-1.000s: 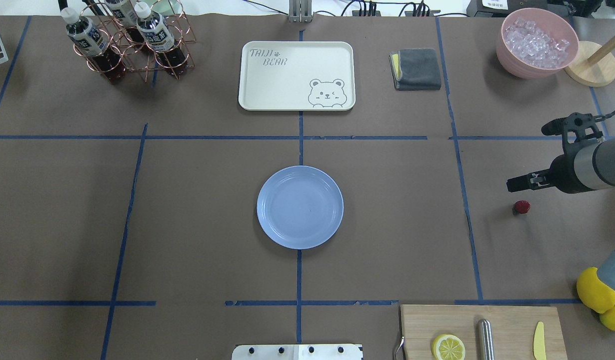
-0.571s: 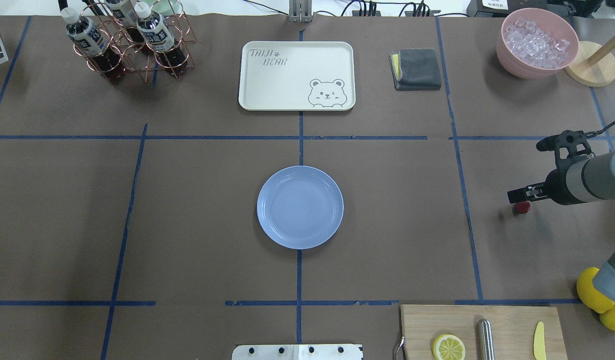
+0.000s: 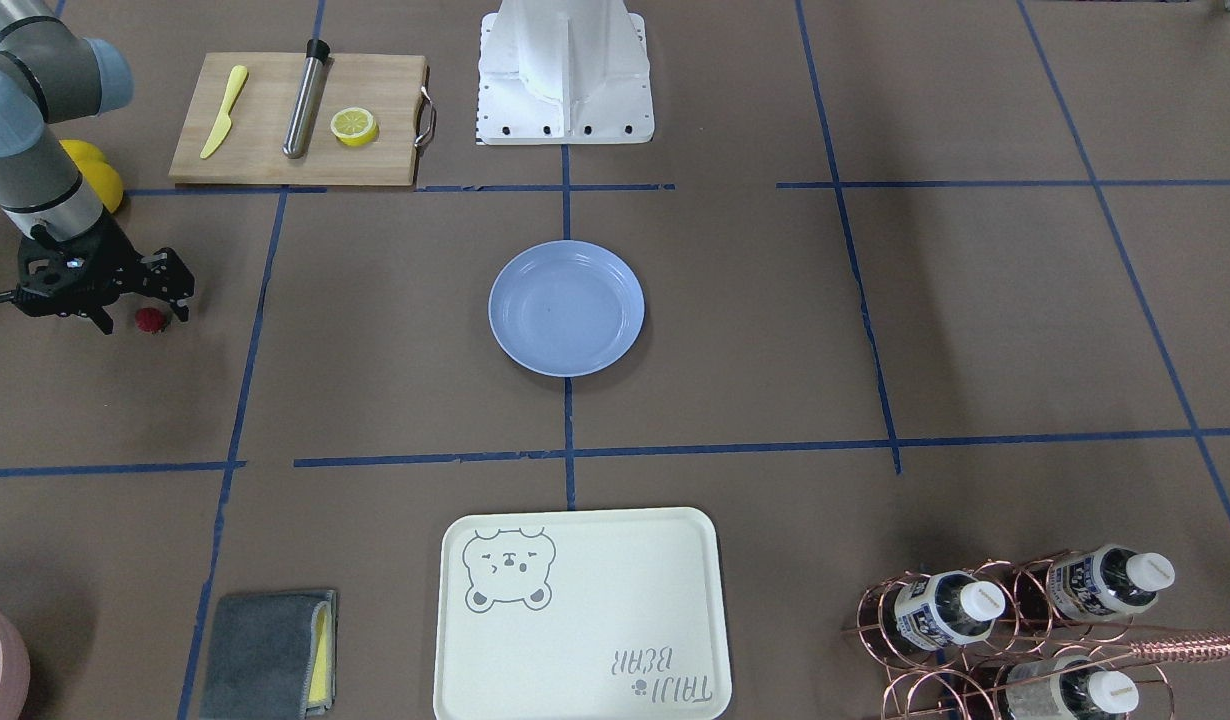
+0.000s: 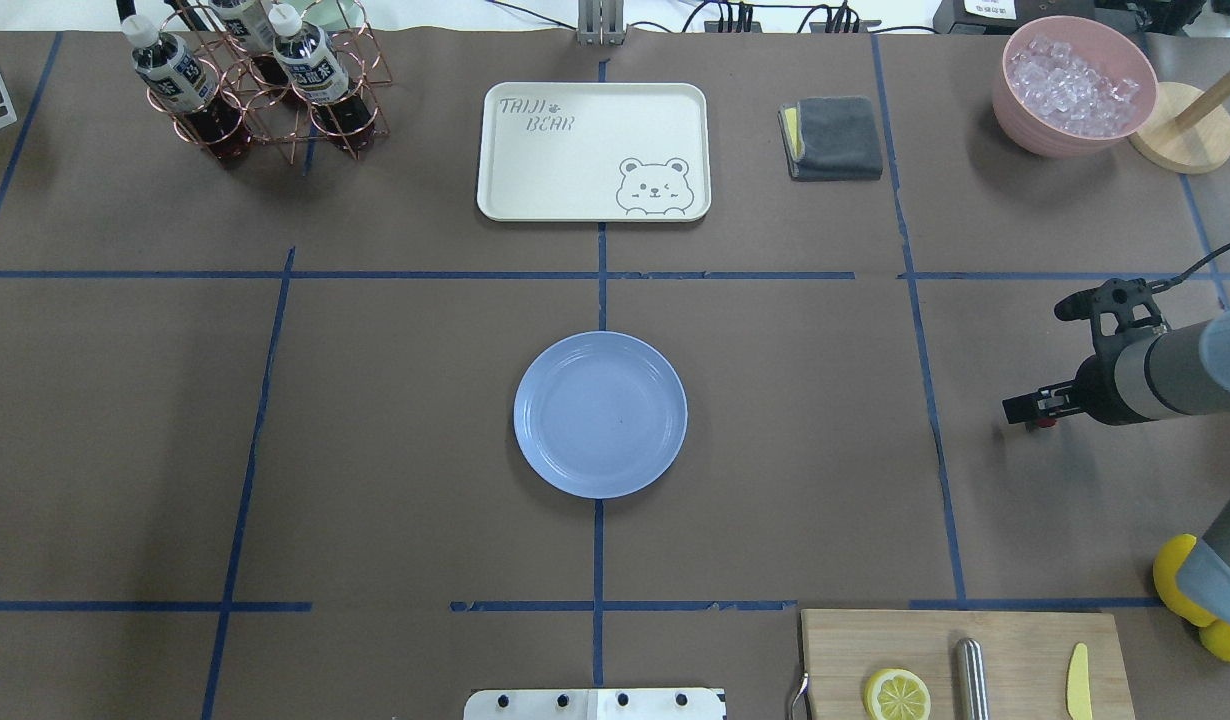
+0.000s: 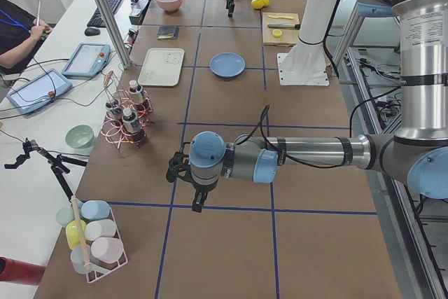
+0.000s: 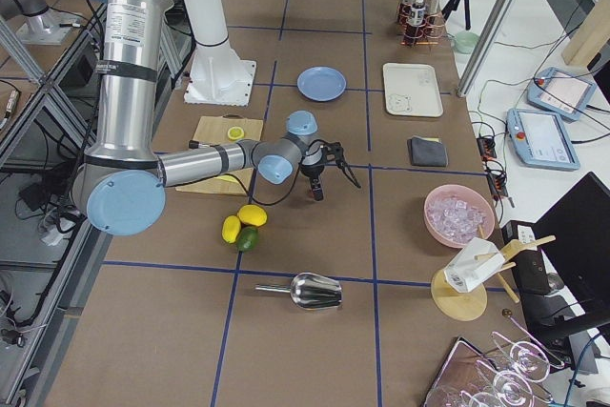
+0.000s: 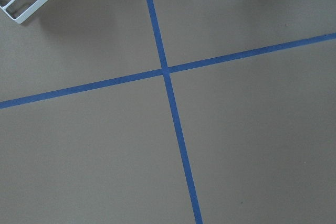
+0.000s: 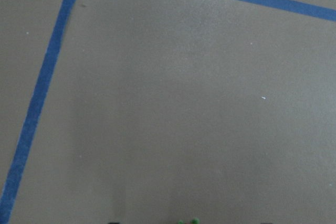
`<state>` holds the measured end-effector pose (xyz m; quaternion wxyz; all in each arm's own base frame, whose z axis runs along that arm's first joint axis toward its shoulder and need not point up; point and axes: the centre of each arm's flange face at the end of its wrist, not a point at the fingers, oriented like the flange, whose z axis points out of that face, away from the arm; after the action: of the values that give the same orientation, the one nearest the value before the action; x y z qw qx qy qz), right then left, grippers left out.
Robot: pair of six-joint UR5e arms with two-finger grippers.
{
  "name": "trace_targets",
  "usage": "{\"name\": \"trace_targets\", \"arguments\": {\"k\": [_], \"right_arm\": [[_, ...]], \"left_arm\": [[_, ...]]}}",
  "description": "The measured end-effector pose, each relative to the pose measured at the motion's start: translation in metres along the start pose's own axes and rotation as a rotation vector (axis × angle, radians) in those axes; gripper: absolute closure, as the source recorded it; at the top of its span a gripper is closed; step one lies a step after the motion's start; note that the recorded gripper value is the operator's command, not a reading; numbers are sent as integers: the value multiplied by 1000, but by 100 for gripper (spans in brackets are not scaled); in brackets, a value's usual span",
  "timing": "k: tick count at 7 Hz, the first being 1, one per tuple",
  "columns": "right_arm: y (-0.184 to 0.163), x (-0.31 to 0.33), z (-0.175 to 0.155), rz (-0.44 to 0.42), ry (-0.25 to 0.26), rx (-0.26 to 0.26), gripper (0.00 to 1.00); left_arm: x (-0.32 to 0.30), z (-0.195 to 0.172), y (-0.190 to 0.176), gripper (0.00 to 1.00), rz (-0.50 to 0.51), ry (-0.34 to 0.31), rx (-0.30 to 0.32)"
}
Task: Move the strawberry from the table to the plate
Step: 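Lower the right gripper onto the red strawberry and grasp it, then carry the strawberry with the right gripper over the plate and release it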
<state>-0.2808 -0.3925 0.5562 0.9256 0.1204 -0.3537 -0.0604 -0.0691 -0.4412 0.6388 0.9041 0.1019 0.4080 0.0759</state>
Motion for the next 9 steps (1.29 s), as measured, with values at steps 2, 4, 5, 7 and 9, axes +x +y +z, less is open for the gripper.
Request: {"name": "trace_targets", "arguments": {"k": [2, 4, 5, 7, 9], "right_arm": [[2, -2, 1, -5, 0, -4, 100], [1, -5, -2, -9, -9, -1, 100], [-2, -15, -11, -12, -28, 8, 100], [-31, -77, -38, 47, -61, 15, 100], [-86, -202, -72, 146, -67, -21, 100]], "left_arm": [[0, 0, 1, 0, 1, 1, 0], [1, 0, 1, 0, 2, 1, 1], [1, -1, 0, 0, 3, 1, 1], [2, -1, 0, 0, 4, 1, 3], [1, -1, -2, 0, 6, -3, 3]]}}
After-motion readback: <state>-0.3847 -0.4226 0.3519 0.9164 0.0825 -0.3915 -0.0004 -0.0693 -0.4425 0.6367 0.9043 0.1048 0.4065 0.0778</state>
